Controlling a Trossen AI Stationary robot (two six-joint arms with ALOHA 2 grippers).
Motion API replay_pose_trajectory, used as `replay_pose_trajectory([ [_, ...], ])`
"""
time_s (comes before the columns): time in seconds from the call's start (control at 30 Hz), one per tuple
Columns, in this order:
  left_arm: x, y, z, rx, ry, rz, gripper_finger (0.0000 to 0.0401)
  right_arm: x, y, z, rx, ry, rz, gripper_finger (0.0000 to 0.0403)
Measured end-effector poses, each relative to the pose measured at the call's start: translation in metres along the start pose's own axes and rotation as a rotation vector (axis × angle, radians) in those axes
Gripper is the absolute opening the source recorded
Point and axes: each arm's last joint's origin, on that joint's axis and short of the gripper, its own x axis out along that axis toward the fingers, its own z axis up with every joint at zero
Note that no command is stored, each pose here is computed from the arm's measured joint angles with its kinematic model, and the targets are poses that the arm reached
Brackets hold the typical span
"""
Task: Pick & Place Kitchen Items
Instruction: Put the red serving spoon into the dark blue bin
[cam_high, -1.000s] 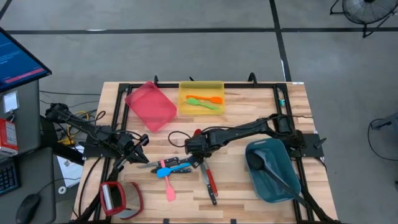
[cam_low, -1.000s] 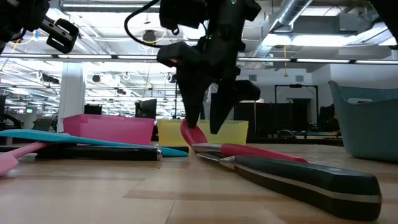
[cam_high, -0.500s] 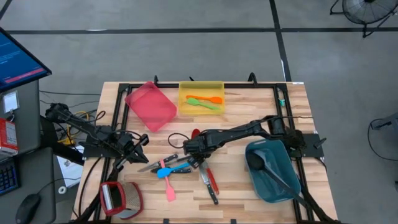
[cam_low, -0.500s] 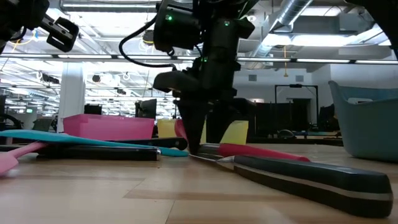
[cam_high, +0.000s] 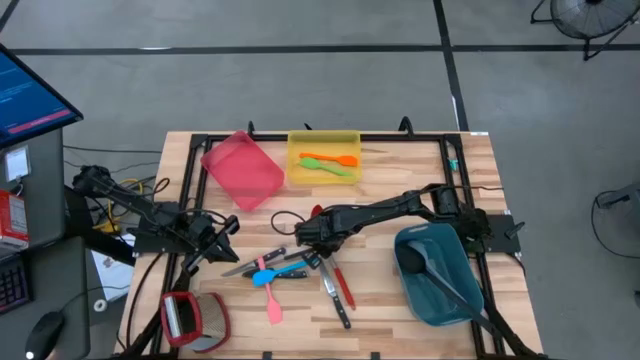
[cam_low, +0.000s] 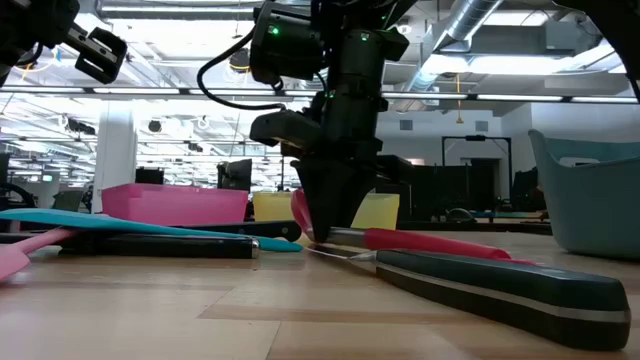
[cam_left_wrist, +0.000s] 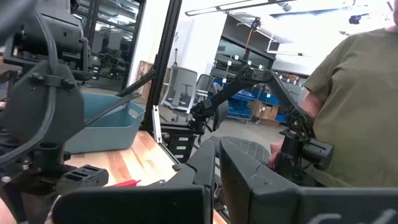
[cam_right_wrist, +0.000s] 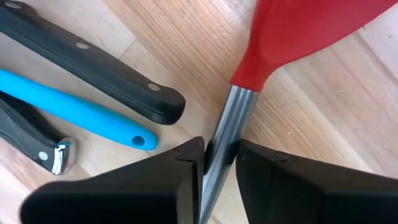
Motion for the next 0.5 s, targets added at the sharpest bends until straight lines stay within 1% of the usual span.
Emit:
replay_pose_trajectory([
  [0.1,0.0,0.0,0.0,0.0,0.0,0.0,0.0008,-0.009,-0.004,0.002,-0.02,0.002,0.003,0.0053],
  [0.17,0.0,0.0,0.0,0.0,-0.001,0.0,0.0008,-0.014,-0.007,0.003,-0.025,0.002,0.002,0.0038],
  [0.23,0.0,0.0,0.0,0.0,-0.001,0.0,0.0008,-0.024,-0.009,0.004,-0.048,-0.012,0.003,0.0032],
  [0.3,0.0,0.0,0.0,0.0,-0.001,0.0,0.0008,-0.031,-0.01,0.008,-0.058,-0.038,0.022,0.0012],
  [0.33,0.0,0.0,0.0,0.0,-0.001,0.0,0.0008,-0.037,-0.012,0.008,-0.059,-0.041,0.024,0.0012],
  [0.37,0.0,0.0,0.0,0.0,-0.002,0.0,0.0008,-0.043,-0.013,0.009,-0.06,-0.044,0.037,0.0011],
  [0.43,0.0,0.0,0.0,0.0,-0.001,0.0,0.0008,-0.064,-0.013,0.011,-0.065,-0.075,0.102,0.0002],
  [0.5,0.0,0.0,0.0,0.0,-0.002,0.0,0.0008,-0.085,-0.015,0.01,-0.079,-0.1,0.148,0.0005],
])
